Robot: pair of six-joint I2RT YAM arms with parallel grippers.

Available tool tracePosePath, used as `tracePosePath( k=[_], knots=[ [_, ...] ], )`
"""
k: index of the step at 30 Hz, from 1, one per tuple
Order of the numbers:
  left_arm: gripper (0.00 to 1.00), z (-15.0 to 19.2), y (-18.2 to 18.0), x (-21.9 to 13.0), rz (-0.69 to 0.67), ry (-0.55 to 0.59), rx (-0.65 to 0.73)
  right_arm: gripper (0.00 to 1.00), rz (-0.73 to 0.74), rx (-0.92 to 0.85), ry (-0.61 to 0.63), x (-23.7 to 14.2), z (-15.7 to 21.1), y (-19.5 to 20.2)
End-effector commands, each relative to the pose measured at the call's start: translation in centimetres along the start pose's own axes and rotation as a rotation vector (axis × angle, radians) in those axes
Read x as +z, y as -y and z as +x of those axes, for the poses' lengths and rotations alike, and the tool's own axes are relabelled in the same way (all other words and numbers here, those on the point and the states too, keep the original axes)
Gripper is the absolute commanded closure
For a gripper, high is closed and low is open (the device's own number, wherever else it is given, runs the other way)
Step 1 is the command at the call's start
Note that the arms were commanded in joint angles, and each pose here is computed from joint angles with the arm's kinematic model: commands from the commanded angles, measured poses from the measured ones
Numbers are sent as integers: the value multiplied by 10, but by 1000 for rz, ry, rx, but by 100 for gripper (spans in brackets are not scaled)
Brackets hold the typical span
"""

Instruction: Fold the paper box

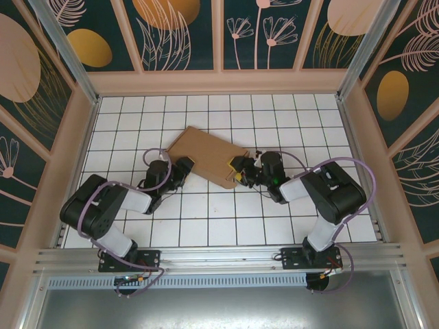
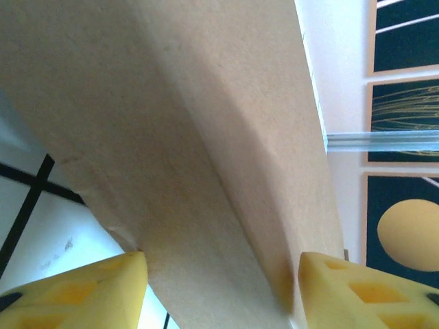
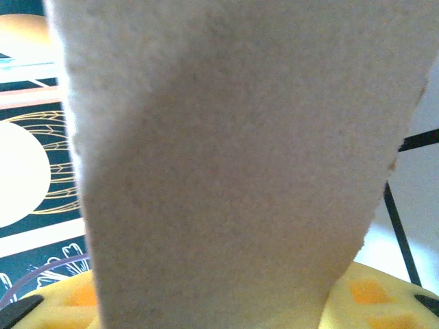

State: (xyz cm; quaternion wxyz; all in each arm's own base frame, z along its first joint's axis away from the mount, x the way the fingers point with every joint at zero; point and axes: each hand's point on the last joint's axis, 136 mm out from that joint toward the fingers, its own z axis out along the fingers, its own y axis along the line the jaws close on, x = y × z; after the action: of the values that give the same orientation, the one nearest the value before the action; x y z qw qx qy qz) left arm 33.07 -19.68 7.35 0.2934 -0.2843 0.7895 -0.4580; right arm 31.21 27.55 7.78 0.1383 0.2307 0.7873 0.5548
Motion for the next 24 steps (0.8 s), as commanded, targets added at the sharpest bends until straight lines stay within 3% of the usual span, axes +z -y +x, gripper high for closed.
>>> tracePosePath(
  k=[1, 8, 12, 15, 19, 21, 24],
  knots=[
    [37, -21, 35, -17, -38, 78, 246, 61, -39, 1, -85, -11, 10, -16],
    [36, -33, 73, -66, -116, 90, 554, 60, -3, 49, -46, -26, -15, -8],
    [37, -19, 104, -73, -81, -6, 849, 59, -20, 58, -74, -29, -16, -10],
    [38, 1, 110, -63, -138, -58, 1132, 59, -29, 66, -89, -34, -16, -10],
    [32, 41, 85, -36, -275, -152, 1590, 57, -48, 53, -111, -40, -16, -15],
    [30, 49, 78, -25, -270, -191, 1714, 56, -56, 47, -120, -43, -16, -18],
    [27, 64, 79, -18, -159, -229, 1892, 55, -65, 36, -138, -47, -14, -21]
  ],
)
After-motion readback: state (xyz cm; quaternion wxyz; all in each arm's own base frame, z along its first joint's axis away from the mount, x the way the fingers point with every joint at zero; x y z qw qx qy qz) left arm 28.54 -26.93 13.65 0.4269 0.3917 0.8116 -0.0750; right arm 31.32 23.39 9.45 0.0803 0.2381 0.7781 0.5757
